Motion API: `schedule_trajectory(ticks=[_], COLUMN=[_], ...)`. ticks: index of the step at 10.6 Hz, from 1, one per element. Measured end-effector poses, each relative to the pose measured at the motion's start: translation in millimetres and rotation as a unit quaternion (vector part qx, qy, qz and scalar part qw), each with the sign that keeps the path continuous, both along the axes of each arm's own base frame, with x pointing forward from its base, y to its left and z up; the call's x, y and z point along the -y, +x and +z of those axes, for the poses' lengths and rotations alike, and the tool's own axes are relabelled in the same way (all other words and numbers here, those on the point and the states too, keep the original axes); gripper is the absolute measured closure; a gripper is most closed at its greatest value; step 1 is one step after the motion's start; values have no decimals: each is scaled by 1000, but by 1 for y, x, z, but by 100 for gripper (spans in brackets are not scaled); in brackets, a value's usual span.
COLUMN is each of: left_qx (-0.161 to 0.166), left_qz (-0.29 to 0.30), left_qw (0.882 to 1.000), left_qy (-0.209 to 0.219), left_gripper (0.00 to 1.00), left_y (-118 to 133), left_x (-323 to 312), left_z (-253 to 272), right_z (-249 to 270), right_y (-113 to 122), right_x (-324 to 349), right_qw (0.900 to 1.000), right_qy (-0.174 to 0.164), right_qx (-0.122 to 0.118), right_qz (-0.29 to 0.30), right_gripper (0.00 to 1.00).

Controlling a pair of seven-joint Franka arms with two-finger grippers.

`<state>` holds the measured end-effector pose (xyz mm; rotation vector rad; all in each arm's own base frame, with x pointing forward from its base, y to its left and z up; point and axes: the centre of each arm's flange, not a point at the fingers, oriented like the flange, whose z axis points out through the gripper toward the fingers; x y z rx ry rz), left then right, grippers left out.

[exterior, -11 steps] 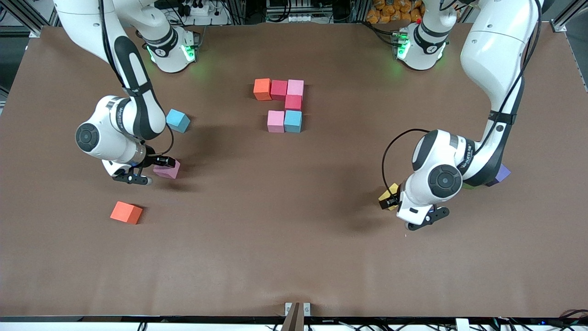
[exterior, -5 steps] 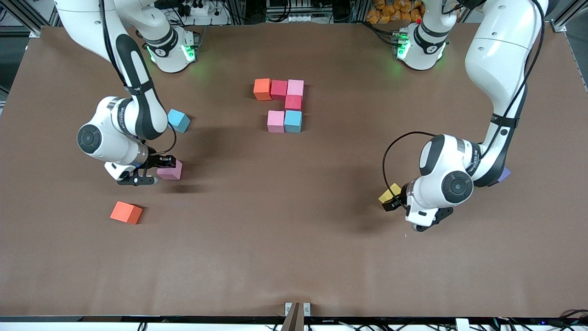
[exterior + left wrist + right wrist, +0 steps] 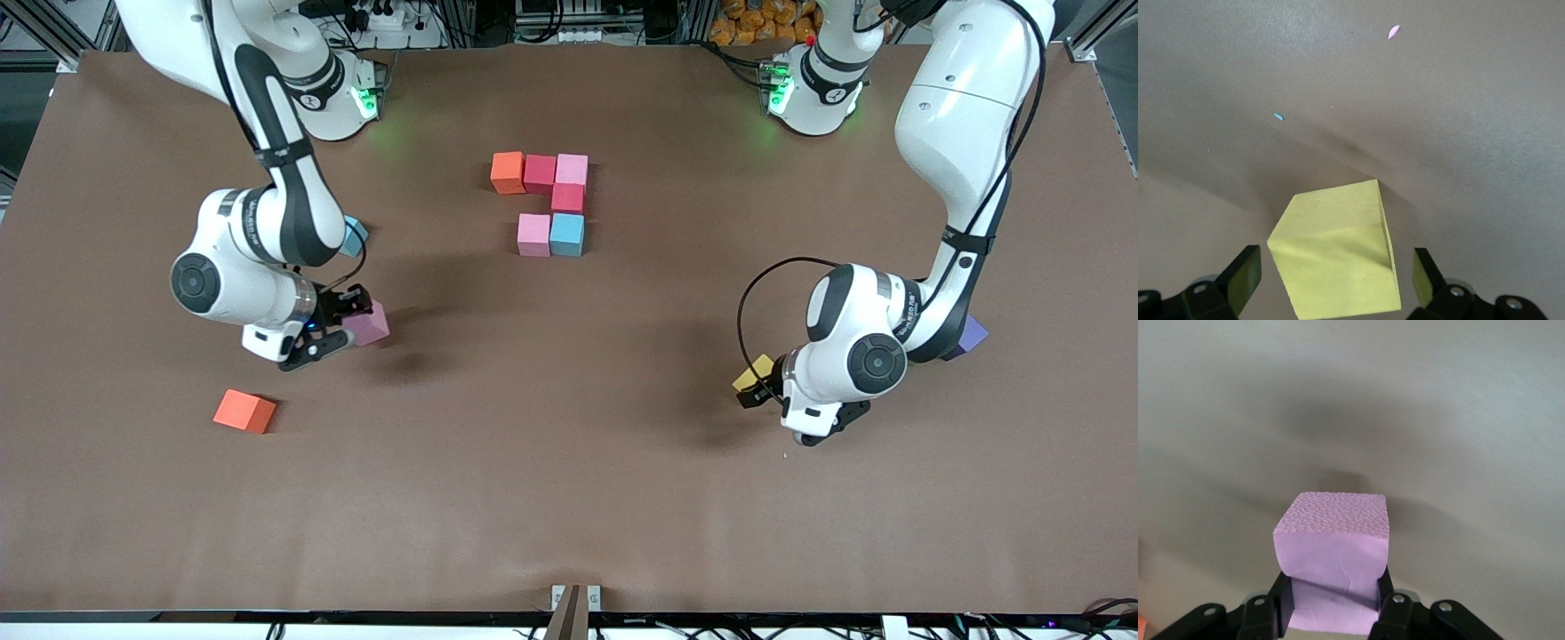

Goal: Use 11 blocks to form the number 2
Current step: 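Carry pink to the row with the right gripper while the left gripper grasps yellow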

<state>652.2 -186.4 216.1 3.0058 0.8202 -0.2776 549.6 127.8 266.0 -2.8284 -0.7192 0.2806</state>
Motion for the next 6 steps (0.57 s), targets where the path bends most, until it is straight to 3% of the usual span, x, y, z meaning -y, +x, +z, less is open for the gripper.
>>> schedule_trajectory(ticks=[2, 4, 6], left_qx=[-3, -6, -4], left_qz=[4, 5, 5], left_qw=[1000, 1000, 1000], left_qy=[-1, -1, -1], left_gripper=[0, 1, 28], left_y=[-1, -1, -1], left_x=[0, -1, 0], left_z=[-12, -18, -17], right_z=[12, 16, 15], right_y=[-9, -25, -45], right_x=[-34, -81, -128], right_qw=[995, 981, 961], right_qy=[23, 41, 30], right_qx=[6, 11, 17], right_qz=[100, 188, 276], right_gripper=[48, 48, 48])
